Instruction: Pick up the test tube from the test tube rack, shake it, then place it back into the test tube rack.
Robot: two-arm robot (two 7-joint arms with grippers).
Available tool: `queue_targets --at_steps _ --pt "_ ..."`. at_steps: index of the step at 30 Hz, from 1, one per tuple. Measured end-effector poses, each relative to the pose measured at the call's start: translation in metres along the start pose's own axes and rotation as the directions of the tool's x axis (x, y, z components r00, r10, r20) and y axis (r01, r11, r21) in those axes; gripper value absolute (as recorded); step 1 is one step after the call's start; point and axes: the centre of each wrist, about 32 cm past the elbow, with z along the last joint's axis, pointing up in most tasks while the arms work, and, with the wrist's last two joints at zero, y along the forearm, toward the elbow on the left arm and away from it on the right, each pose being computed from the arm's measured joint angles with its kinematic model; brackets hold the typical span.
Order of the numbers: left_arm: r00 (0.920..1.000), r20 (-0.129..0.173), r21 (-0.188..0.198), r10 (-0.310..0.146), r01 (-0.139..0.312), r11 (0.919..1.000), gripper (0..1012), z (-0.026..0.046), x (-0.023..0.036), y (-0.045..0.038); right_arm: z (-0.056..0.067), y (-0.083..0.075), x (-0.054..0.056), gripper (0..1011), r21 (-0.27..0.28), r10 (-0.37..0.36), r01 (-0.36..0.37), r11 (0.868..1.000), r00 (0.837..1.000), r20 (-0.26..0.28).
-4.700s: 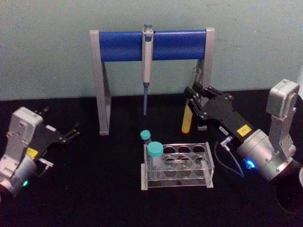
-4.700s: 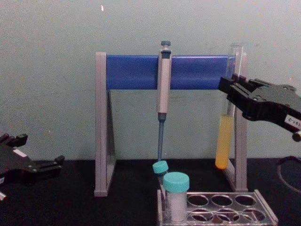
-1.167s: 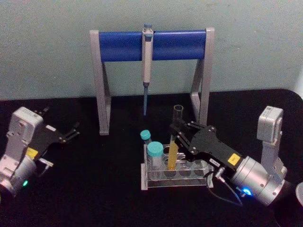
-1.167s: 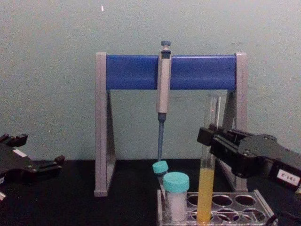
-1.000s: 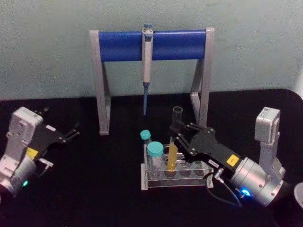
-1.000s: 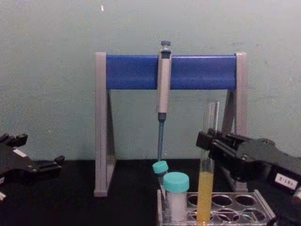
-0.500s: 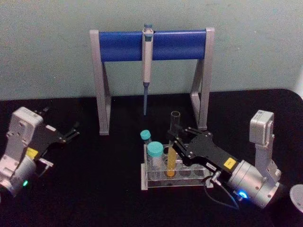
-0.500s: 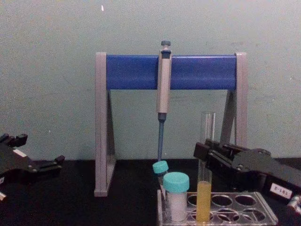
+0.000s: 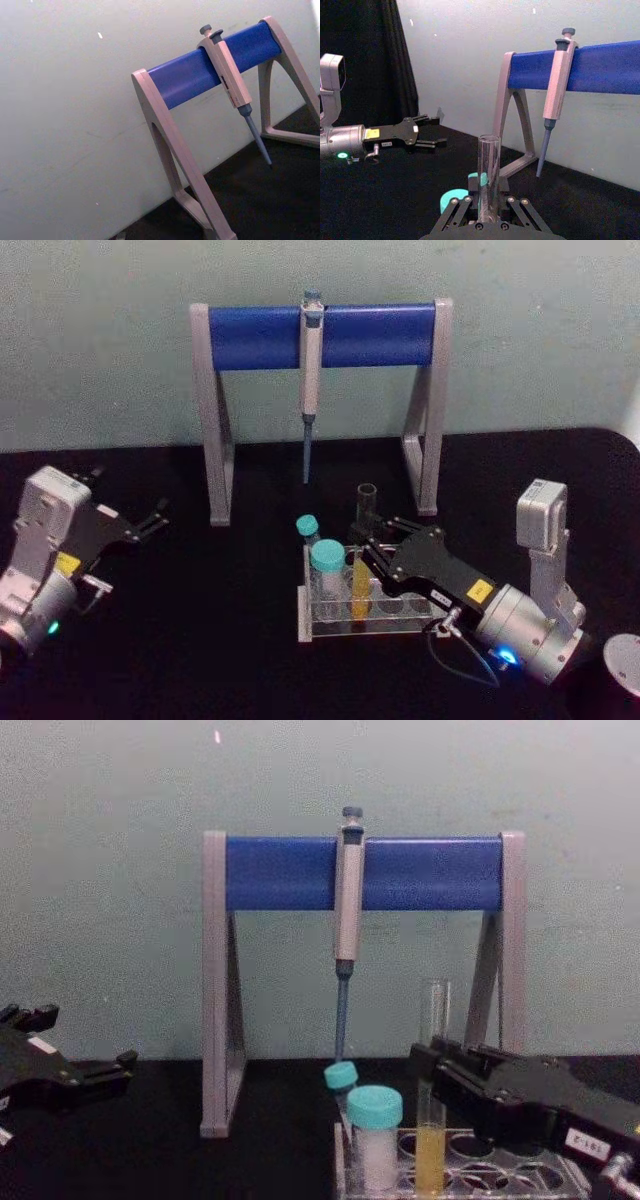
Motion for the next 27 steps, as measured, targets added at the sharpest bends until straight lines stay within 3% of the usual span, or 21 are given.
queue_targets --at_steps 27 --pt "1.0 0.0 0.0 0.0 0.0 1.0 1001 0.0 0.0 0.0 -0.002 -0.0001 -0.0006 229 -0.015 -0.007 0.007 1.0 1.0 0.002"
